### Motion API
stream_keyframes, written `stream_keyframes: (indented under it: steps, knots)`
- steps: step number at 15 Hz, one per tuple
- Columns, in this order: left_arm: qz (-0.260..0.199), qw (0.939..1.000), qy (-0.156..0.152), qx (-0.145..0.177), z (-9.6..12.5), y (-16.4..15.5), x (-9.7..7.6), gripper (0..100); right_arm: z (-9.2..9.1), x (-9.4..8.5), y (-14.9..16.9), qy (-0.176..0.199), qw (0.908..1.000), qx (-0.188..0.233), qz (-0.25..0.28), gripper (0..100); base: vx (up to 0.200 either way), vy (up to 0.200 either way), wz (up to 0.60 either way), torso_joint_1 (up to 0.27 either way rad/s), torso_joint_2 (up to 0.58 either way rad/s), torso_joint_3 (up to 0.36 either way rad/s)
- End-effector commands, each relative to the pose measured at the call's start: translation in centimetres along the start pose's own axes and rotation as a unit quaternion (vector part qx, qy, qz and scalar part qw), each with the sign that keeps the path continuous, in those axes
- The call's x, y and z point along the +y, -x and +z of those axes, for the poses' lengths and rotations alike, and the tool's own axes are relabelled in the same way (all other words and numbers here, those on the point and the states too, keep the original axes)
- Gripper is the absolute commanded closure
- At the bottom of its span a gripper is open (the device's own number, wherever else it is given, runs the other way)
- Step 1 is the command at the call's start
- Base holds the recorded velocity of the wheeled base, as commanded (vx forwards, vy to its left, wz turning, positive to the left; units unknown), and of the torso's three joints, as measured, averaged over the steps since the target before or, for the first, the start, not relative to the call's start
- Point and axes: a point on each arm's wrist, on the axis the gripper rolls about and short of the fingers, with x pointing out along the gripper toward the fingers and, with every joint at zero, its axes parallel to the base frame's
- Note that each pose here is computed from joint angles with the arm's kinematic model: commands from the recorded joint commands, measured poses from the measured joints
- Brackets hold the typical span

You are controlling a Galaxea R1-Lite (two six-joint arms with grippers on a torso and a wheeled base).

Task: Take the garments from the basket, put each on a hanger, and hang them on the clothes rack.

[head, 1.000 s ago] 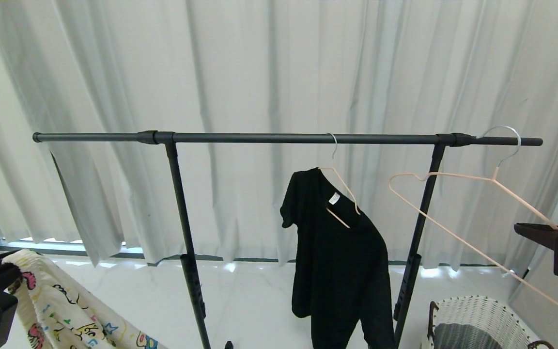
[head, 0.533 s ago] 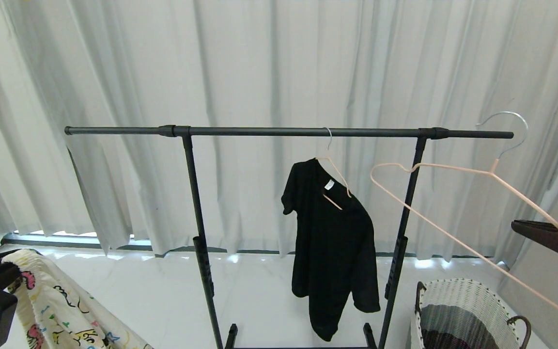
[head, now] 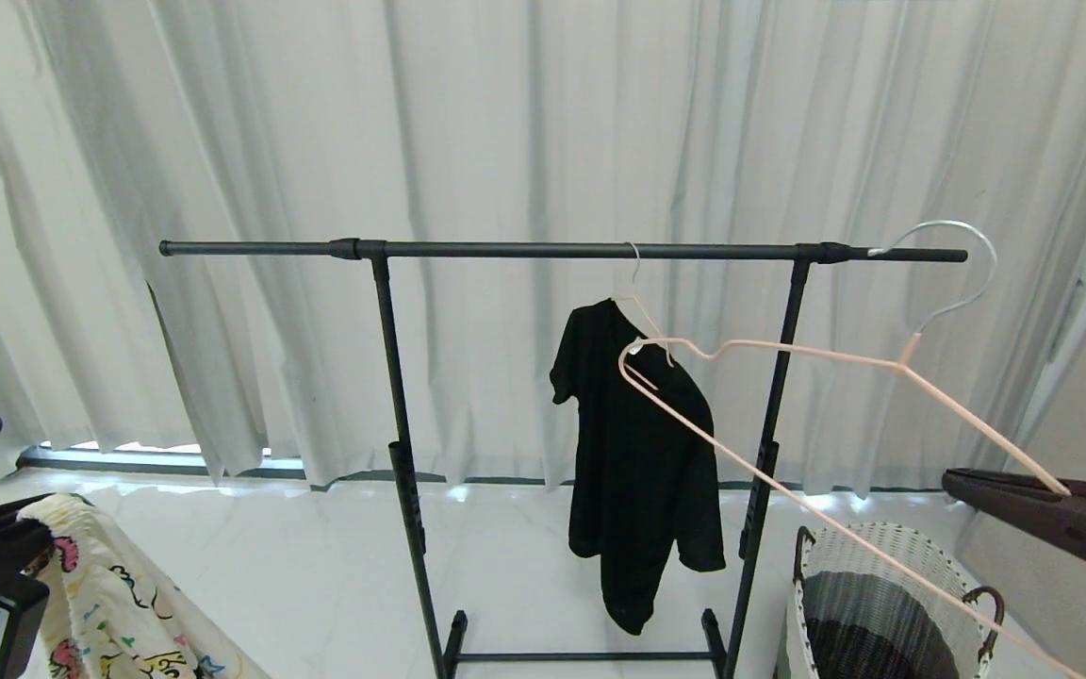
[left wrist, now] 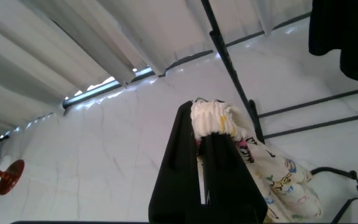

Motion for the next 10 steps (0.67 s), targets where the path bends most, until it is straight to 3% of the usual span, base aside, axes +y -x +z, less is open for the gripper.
stream_keyframes:
  steps: [1,3,4,5,8,10]
  knots:
    - [0.003,0.9999,0.008,0.011,1.2,-0.9,0.0,100,-0.8,2.3,-0.8,-0.006,0.9957,0.029,0.087,100,0.0,0.0,0.0,0.0,0.0,0.0]
    - [0.004,0.9986,0.045,0.026,3.2,-2.6,-0.3,100,-1.1,4.2,-1.0,-0.02,0.9871,0.048,0.152,100,0.0,0.0,0.0,0.0,0.0,0.0]
    - [0.002,0.9948,0.091,0.047,4.8,-4.6,-1.0,100,-1.4,5.5,-1.5,-0.023,0.9792,0.07,0.189,100,0.0,0.0,0.0,0.0,0.0,0.0]
    - [0.002,0.9921,0.11,0.06,5.7,-6.0,-1.5,100,-1.6,6.1,-1.9,-0.017,0.9748,0.082,0.207,100,0.0,0.0,0.0,0.0,0.0,0.0]
    - [-0.006,0.992,0.097,0.081,7.1,-8.1,-2.4,100,-1.9,7.5,-3.3,-0.008,0.9666,0.101,0.235,100,0.0,0.0,0.0,0.0,0.0,0.0]
    - [-0.035,0.992,0.021,0.12,7.5,-6.9,-1.9,100,-2.1,8.3,-4.4,-0.002,0.9629,0.102,0.25,100,0.0,0.0,0.0,0.0,0.0,0.0]
